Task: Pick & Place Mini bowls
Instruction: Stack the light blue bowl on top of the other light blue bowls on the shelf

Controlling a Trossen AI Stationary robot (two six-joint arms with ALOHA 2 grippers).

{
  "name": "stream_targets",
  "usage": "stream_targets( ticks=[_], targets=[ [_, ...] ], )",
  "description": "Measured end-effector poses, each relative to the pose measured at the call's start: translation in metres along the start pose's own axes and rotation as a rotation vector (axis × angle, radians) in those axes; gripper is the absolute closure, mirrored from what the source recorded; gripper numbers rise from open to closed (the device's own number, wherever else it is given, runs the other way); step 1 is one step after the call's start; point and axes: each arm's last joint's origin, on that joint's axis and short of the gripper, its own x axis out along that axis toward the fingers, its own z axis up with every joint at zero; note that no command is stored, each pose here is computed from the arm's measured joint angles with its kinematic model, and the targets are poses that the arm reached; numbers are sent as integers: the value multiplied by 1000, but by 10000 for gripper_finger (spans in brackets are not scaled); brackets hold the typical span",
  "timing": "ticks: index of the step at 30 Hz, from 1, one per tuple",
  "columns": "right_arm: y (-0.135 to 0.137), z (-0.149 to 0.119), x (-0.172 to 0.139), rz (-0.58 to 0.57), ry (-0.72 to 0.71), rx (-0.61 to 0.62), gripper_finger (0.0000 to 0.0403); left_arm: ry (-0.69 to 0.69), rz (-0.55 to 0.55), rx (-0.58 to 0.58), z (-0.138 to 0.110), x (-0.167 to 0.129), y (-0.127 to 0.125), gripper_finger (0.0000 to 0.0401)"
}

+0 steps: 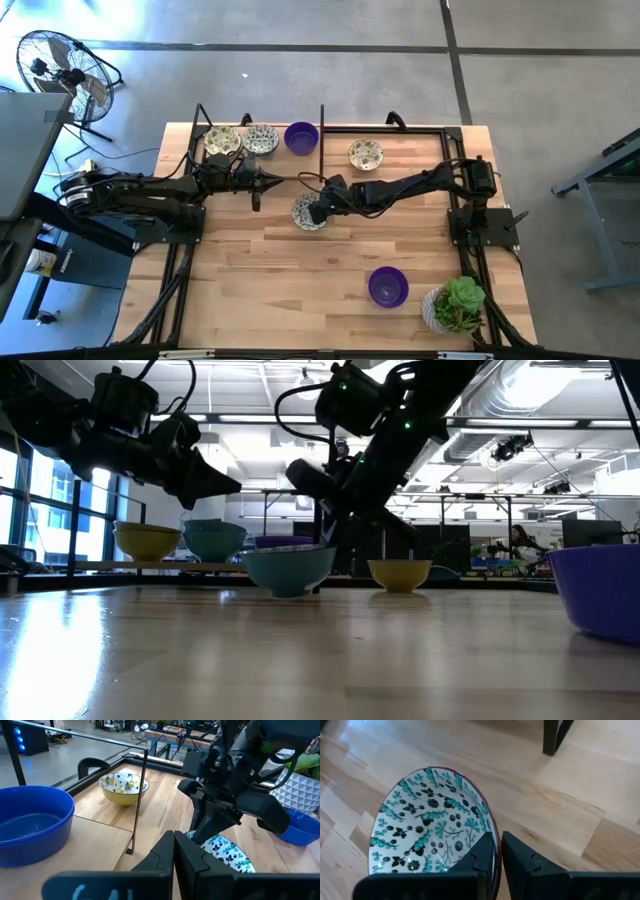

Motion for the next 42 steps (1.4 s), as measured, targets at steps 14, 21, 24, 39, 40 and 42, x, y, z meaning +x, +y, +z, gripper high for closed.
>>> stream_targets(
  ticks=[14,21,24,39,40,42],
  targets=[
    [6,0,10,70,-40,3,371,8,-2,-2,-1,0,0,401],
    [7,1,9,75,-50,-47,312,10,-31,22,-1,0,-1,401],
    [9,5,2,72,-94,-110,294,11,-44,24,-1,0,-1,401],
    [-23,-18,-64,270,-391,-515,388,51,-250,-23,-4,1,-10,401],
    [-31,-21,-67,315,-403,-524,388,51,-243,-10,-4,1,-12,401],
    [-48,-25,-71,393,-426,-543,395,59,-221,21,-3,4,-17,401]
  ],
)
